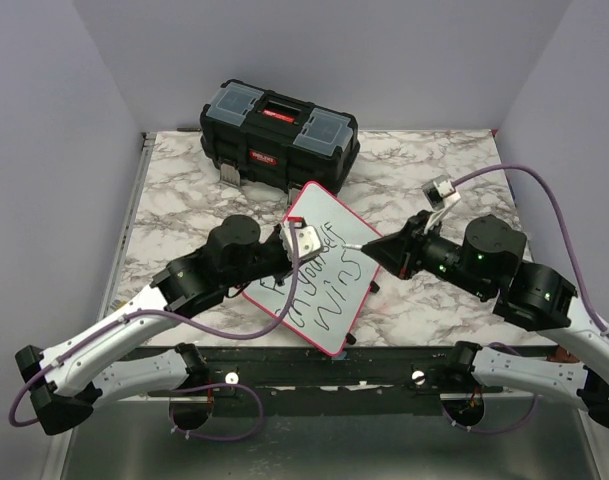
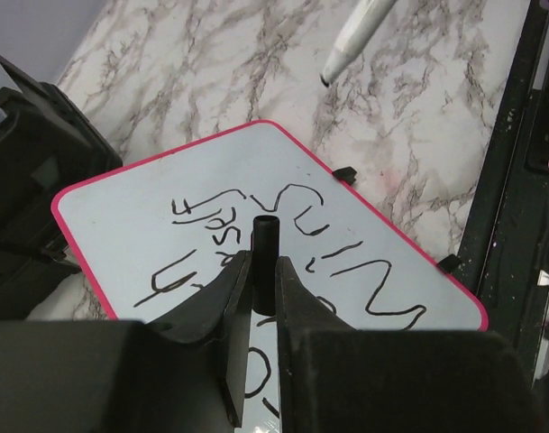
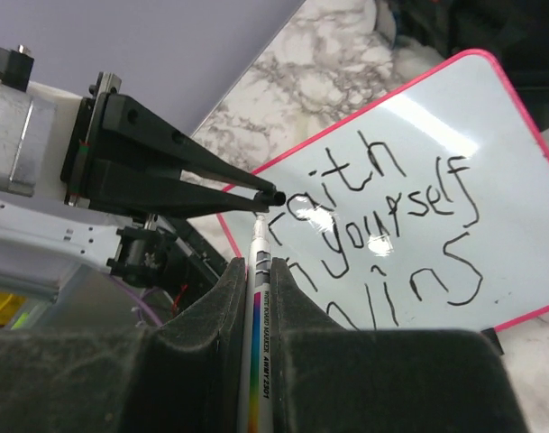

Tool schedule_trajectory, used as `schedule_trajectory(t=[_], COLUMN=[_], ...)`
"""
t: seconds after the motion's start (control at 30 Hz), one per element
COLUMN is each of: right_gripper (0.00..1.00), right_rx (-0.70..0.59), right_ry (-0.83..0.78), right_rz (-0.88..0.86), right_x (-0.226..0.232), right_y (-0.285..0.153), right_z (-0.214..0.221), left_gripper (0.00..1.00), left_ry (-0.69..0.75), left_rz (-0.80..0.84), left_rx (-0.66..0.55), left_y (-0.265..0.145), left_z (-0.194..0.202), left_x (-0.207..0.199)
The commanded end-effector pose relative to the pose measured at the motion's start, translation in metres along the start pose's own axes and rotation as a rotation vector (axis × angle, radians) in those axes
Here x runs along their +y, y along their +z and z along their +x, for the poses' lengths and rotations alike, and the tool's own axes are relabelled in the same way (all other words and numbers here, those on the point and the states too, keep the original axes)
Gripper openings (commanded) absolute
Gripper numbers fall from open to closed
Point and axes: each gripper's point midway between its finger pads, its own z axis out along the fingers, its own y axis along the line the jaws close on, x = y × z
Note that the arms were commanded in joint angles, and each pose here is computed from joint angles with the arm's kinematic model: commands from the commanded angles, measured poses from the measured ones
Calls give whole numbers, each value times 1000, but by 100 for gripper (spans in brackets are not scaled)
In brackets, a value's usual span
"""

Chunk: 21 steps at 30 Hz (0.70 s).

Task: Write a sentence on the whiteboard
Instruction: Insert the whiteboard marker without the cap into the pen cap.

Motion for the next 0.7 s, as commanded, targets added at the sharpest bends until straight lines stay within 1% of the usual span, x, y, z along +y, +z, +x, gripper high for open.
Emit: schedule_trajectory(t=[0.0, 0.07, 0.3, 0.67], right_gripper=[1, 1, 1, 1], right_rx=[44, 57, 75, 71], right_ry=[-3, -3, -4, 3], right_rz=[-144, -174, -177, -145], right_x=[26, 31, 34, 26], right_y=[8, 14, 33, 40], right_z=[11, 15, 20, 28], left_gripper=[0, 0, 0, 0], left_ry=[33, 29, 30, 32], left_rz=[-44, -48, -32, -43], left_rx=[-105, -121, -139, -165], left_y=[-9, -11, -15, -22], left_z=[-6, -6, -7, -10], left_x=[5, 4, 0, 0])
